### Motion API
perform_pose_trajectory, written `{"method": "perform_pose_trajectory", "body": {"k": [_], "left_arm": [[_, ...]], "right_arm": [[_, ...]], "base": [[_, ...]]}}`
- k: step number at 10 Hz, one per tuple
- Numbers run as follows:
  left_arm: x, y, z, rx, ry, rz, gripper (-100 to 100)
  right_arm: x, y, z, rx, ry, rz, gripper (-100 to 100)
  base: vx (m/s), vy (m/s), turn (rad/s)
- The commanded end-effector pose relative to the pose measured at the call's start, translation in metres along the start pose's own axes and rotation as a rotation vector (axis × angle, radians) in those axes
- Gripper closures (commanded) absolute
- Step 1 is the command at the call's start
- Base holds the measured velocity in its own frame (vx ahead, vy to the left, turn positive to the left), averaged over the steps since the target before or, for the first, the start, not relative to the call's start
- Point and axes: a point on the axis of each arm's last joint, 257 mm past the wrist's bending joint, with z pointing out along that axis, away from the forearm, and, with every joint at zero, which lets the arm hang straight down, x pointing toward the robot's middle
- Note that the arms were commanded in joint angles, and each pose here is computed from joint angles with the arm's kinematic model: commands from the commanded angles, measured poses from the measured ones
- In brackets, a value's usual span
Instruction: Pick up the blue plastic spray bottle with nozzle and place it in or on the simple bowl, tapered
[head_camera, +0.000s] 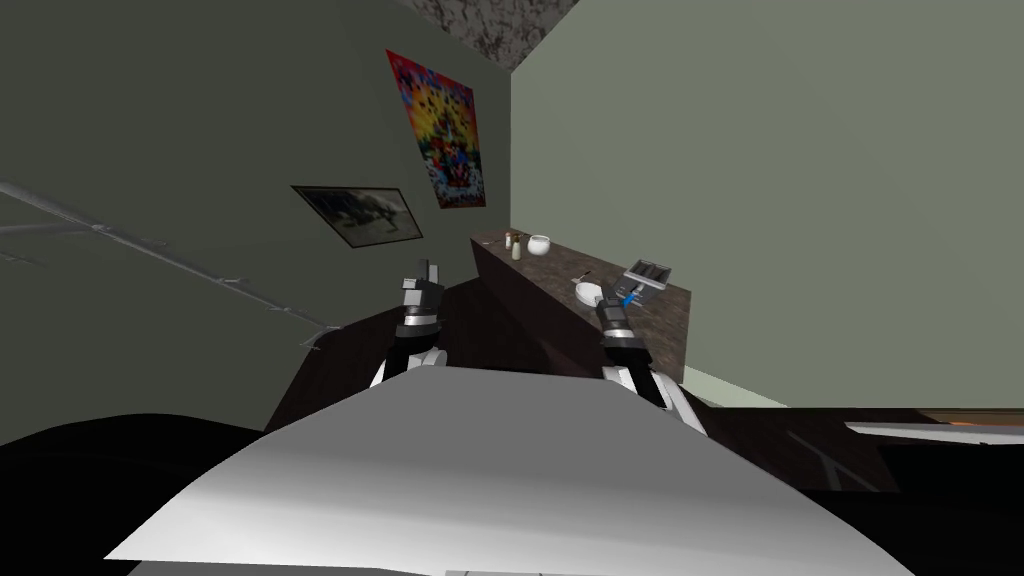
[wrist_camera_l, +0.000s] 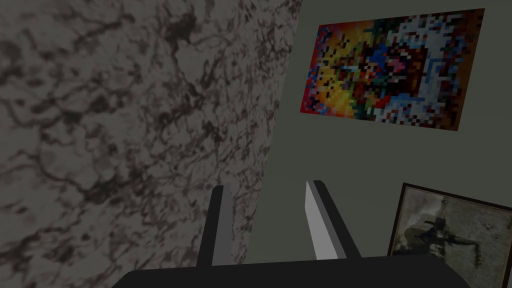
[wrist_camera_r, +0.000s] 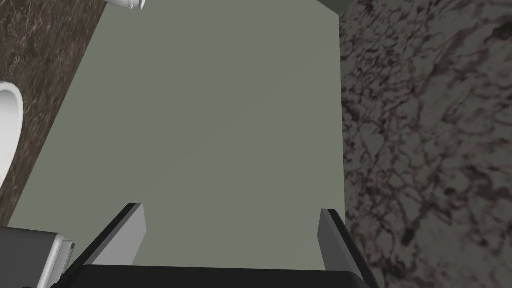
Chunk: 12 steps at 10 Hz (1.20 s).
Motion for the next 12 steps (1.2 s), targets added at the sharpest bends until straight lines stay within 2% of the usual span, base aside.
{"method": "perform_pose_trajectory", "body": {"k": [1,2,5,6,8,9,12], "left_arm": [[0.000,0.000,0.000,0.000,0.000,0.000,0],[0.000,0.000,0.000,0.000,0.000,0.000,0],[0.000,0.000,0.000,0.000,0.000,0.000,0],[0.000,0.000,0.000,0.000,0.000,0.000,0],[0.000,0.000,0.000,0.000,0.000,0.000,0],[0.000,0.000,0.000,0.000,0.000,0.000,0],[0.000,0.000,0.000,0.000,0.000,0.000,0]], "right_arm": [[-0.007,-0.020,-0.003,0.063,-0.005,-0.053,-100],[-0.007,-0.020,-0.003,0.063,-0.005,-0.053,-100],[-0.028,-0.064,-0.012,0.204,-0.017,-0.199,-100],[-0.029,-0.067,-0.013,0.215,-0.019,-0.199,-100],[-0.047,-0.094,-0.022,0.308,-0.027,-0.305,-100],[-0.047,-0.096,-0.023,0.315,-0.028,-0.305,-100],[-0.080,-0.134,-0.042,0.458,-0.037,-0.471,-100]], "base": [[0.021,0.094,-0.055],[0.019,0.077,-0.044],[0.060,0.113,-0.100],[0.049,0.100,-0.037],[0.042,0.087,-0.077],[0.055,0.072,-0.043],[0.080,0.067,-0.075]]}}
